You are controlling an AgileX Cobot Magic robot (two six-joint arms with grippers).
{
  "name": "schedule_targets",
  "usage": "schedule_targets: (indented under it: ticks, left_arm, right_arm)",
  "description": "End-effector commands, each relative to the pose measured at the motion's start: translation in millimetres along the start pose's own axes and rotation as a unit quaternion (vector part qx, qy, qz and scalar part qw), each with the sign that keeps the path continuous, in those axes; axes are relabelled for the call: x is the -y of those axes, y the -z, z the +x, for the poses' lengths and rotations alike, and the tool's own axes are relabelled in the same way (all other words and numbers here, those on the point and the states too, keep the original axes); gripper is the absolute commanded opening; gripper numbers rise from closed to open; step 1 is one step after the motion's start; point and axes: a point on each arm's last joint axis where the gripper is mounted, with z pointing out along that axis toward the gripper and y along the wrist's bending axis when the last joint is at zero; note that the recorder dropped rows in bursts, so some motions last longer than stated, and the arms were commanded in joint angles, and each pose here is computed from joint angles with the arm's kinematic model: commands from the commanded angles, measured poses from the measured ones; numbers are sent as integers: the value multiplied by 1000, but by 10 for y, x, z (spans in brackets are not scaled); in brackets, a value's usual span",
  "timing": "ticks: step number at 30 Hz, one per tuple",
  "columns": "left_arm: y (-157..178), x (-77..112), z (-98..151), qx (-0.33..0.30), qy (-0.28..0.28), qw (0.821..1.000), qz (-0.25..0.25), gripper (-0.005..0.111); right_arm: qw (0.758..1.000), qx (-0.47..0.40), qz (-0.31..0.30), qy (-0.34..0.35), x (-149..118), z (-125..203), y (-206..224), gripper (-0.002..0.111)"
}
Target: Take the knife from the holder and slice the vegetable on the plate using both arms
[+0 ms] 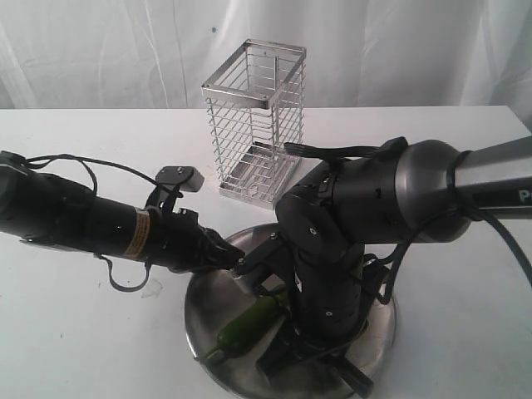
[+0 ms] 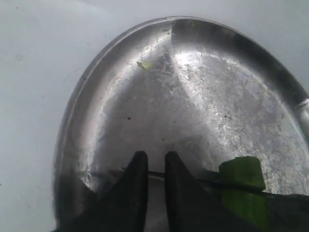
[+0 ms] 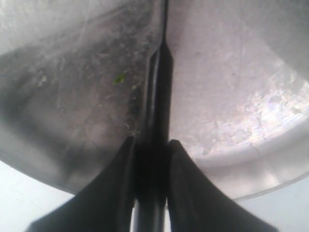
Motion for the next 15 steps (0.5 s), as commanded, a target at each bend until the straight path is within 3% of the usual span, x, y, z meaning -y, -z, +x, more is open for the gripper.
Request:
schedule_targets:
  ticks: [1, 11, 15]
  left_arm:
    - [-131, 37, 77, -13, -2, 1000, 6, 20]
    - [-327, 21, 253, -50, -5, 998, -31, 20]
    - [-327, 21, 251, -49, -3, 998, -31, 20]
  right_arm:
    - [1000, -2, 0, 9, 2, -4, -2, 0]
    - [1000, -19, -3, 5, -4, 25, -1, 0]
    - [998, -27, -47, 11, -83, 41, 4, 0]
